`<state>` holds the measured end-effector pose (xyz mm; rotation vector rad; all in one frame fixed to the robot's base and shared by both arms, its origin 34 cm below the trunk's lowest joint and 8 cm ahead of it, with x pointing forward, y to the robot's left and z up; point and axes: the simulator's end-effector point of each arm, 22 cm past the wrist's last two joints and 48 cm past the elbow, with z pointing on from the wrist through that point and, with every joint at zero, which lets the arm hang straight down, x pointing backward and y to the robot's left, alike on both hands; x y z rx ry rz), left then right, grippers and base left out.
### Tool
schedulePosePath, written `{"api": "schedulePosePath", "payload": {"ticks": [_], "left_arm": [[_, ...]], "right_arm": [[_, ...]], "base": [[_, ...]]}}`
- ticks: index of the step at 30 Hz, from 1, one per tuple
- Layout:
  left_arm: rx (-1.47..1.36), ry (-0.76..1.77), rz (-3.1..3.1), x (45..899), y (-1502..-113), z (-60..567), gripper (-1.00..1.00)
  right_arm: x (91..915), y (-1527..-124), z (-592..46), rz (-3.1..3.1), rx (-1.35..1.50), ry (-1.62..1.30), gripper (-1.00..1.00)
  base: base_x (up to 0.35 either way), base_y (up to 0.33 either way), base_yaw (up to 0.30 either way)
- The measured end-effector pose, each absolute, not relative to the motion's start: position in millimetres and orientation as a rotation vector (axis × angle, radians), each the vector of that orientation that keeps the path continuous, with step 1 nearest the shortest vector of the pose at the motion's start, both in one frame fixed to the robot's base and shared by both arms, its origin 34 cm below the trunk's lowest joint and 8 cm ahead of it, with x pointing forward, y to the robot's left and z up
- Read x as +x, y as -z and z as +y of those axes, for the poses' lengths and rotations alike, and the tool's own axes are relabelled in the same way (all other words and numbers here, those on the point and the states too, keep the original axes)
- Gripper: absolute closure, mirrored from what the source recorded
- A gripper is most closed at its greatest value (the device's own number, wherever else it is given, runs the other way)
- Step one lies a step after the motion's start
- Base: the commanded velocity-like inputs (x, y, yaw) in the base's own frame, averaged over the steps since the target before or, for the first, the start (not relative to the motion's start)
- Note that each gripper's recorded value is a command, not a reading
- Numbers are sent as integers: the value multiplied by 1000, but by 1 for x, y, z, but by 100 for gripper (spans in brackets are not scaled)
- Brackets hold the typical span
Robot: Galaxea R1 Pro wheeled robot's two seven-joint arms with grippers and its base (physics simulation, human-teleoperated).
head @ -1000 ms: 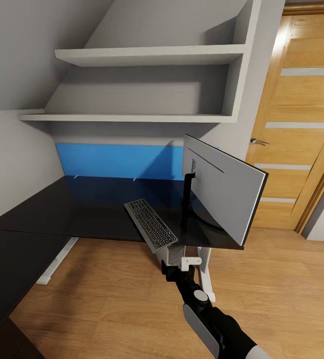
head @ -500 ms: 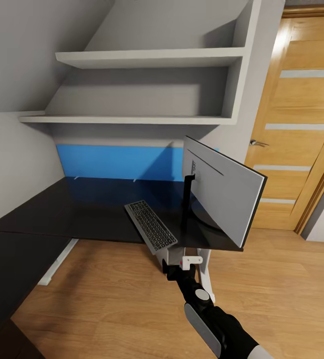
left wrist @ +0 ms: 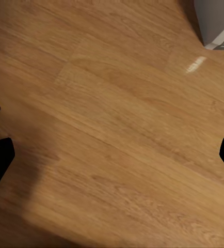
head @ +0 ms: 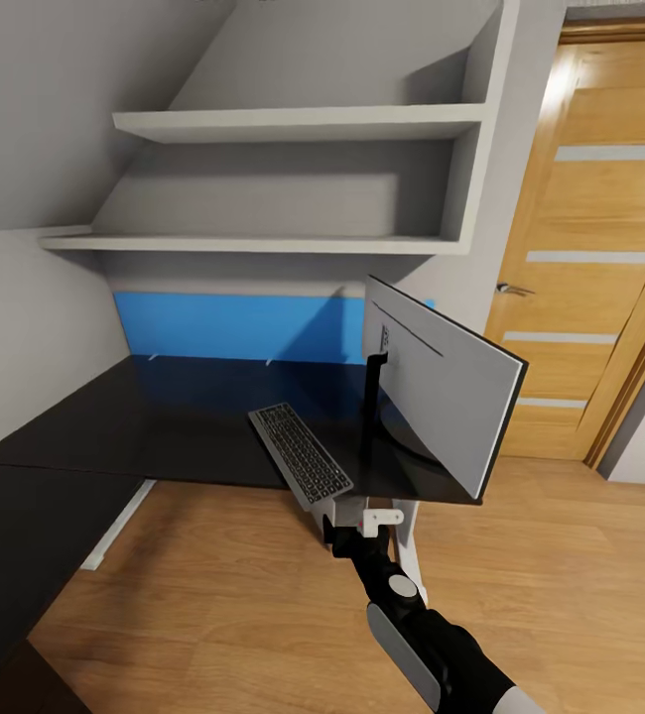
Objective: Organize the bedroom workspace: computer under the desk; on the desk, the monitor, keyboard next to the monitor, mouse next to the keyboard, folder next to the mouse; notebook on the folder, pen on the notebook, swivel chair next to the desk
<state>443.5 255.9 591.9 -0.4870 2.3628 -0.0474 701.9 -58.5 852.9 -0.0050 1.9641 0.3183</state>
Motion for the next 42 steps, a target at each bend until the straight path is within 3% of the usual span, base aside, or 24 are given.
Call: {"api": "schedulePosePath", "payload": {"ticks": [35, 42], "left_arm": [[-485, 45, 2363, 441, -616, 256, -100], [-484, 47, 2363, 441, -617, 256, -100]], "right_arm": [[699, -877, -57, 1967, -2, -324, -100], [699, -877, -56, 1966, -5, -327, -100]], "base": [[1, 0, 0], [194, 0, 0]]}}
